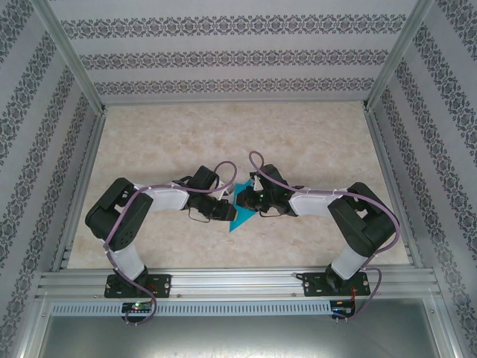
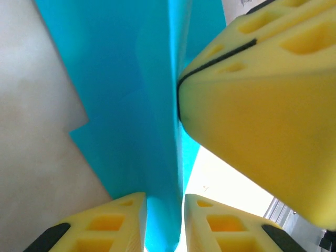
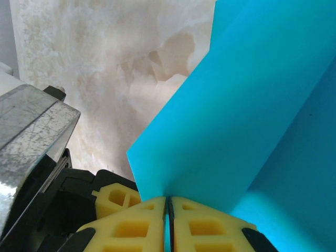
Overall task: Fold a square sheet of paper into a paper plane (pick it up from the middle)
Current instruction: Fourth fold the wing at the center of the table.
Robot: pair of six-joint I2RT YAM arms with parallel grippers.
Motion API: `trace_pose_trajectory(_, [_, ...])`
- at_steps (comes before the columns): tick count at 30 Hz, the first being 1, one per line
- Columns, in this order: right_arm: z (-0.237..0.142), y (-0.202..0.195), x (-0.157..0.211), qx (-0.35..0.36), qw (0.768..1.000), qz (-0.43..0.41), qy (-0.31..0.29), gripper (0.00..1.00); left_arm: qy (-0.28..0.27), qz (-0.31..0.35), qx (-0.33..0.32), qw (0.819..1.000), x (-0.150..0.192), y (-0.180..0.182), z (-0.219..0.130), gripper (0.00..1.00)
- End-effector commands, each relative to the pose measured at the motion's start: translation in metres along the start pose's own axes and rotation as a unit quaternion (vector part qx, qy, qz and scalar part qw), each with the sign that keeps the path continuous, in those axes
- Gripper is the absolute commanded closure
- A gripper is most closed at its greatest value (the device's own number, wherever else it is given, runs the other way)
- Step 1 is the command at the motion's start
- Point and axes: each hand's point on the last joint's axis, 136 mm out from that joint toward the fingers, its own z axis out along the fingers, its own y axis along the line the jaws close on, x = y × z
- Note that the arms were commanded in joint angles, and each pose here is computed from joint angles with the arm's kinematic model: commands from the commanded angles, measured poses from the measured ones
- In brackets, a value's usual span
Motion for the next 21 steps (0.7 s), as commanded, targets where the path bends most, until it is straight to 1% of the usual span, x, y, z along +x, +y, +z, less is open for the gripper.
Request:
trace_pose_trajectory(1, [0.003,0.003,-0.009,0.002,1.0,-0.003,-0.011,0.88,-0.007,0.004,-0.012,1.0,0.0,-0.002,-0.008,0.72])
trace_pose_trajectory(6, [0.003,0.005,-0.01,-0.001,1.0,-0.004,-0.011,0.88,-0.005,0.007,-0.032,0.999,0.005,-0.002,-0.009,0.69])
trace_pose_trajectory(9, [0.002,0.006,-0.011,-0.001,1.0,-0.005,-0.013,0.88,-0.004,0.011,-0.047,0.999,0.008,0.0,-0.009,0.69])
trace_pose_trajectory(16, [0.003,0.004,-0.011,0.001,1.0,-0.002,-0.012,0.88,0.004,0.014,-0.061,0.998,0.013,0.003,-0.003,0.69])
trace_pose_trajectory(17, [0.004,0.004,-0.011,0.001,1.0,-0.002,-0.011,0.88,0.006,0.014,-0.06,0.998,0.013,0.003,-0.002,0.7])
trace_pose_trajectory(19, [0.004,0.004,-0.011,0.0,1.0,-0.001,-0.01,0.88,0.01,0.016,-0.06,0.998,0.014,0.003,0.001,0.77])
trace_pose_trajectory(21, [0.004,0.003,-0.011,0.001,1.0,-0.001,-0.01,0.88,0.01,0.017,-0.061,0.998,0.015,0.003,0.001,0.82])
